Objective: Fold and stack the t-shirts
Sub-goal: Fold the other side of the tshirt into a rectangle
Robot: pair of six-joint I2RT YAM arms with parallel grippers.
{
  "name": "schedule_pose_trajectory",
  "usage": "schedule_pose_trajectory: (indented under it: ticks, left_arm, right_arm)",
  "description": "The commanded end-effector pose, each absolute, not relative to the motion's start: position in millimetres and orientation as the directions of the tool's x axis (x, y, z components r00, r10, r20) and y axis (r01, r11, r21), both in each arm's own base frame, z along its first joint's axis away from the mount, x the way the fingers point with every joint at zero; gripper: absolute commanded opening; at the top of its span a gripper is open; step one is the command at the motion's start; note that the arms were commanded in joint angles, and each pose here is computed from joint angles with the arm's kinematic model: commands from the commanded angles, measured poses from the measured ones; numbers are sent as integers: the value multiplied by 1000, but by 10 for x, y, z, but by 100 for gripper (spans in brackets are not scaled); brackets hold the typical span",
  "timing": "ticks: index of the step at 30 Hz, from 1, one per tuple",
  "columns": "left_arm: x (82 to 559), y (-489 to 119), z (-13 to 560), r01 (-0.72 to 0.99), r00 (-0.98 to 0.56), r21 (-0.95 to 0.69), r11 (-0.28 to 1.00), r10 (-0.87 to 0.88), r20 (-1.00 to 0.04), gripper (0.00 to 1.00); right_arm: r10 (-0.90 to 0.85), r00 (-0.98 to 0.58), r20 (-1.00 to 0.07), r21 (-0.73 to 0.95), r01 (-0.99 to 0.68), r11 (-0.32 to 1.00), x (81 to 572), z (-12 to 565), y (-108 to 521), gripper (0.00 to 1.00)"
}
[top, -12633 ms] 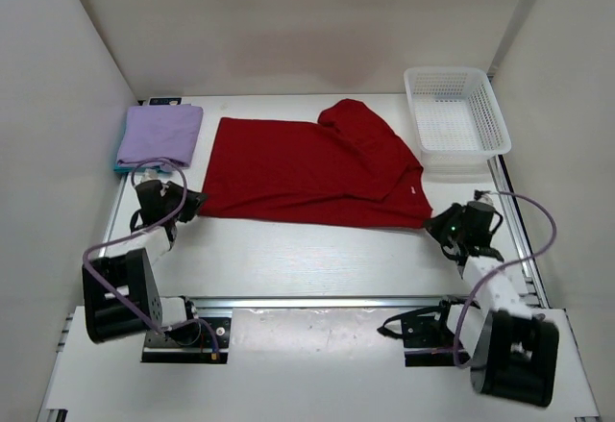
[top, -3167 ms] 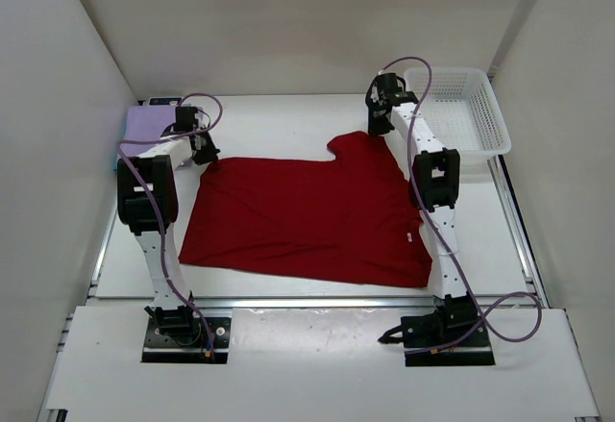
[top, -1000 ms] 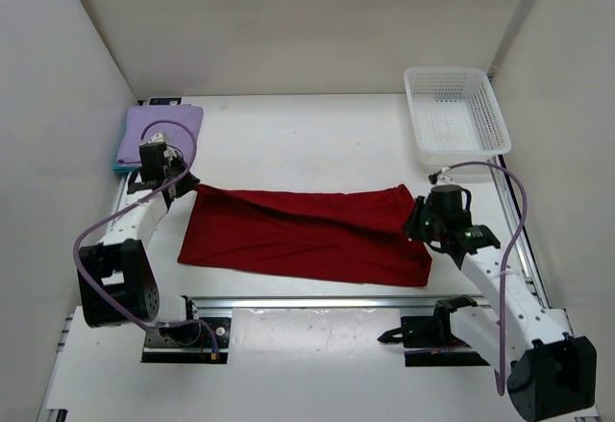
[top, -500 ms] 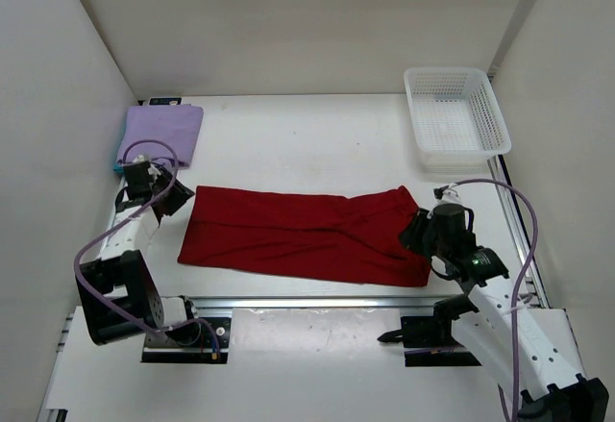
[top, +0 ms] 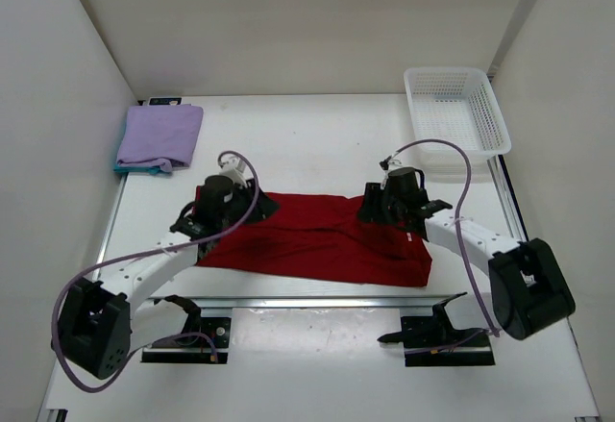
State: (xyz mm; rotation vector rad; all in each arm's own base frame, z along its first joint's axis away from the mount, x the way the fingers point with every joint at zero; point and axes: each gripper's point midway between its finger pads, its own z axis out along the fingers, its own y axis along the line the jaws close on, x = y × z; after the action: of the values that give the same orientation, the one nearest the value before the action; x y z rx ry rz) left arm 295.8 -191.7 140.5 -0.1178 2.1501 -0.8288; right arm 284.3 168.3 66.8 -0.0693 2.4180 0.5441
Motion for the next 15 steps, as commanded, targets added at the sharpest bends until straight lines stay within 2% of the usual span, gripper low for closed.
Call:
schedule_pose_trajectory:
  ticks: [1,3,5,9,10,12,13,15]
  left_arm:
    - [2762,-2106,1379,238,-651,-644,727,-372,-661,39]
    - [2640,-2168,1246,238,-677,-663,709,-368,-637,39]
    - [2527,-2225,1132,240,-697,-674,698,-359,-620,39]
    - [2437,-2262,1053,239,-706,-700,673,-375,-601,38]
    - [2429,-2263,1052,241,-705,-700,672,-375,-602,38]
    - [2408,-2239,999,236,-712,-694,680,-365,-600,38]
    - [2414,-2234,1007,239,-706,-696,677,-371,-603,37]
    - [2400,-2197,988,227,-706,-709,668,-389,-592,38]
  right_arm:
    - [99,-716,-691,406,-271,873,3161,854,1824,47]
    - [81,-725,-684,411,-292,864,3174,807,1868,52]
    - [51,-754,-655,399,-289,870,3197,657,1867,52]
    - [38,-747,-664,389,-302,870,3295,654,1909,49]
    - [34,-744,-668,383,-304,872,3321,668,1918,47]
    - [9,-744,-668,367,-319,874,3270,641,1940,35]
    - [0,-749,-663,365,-324,873,3232,631,1973,26]
    - [4,-763,-647,390,-326,861,3133,628,2017,15]
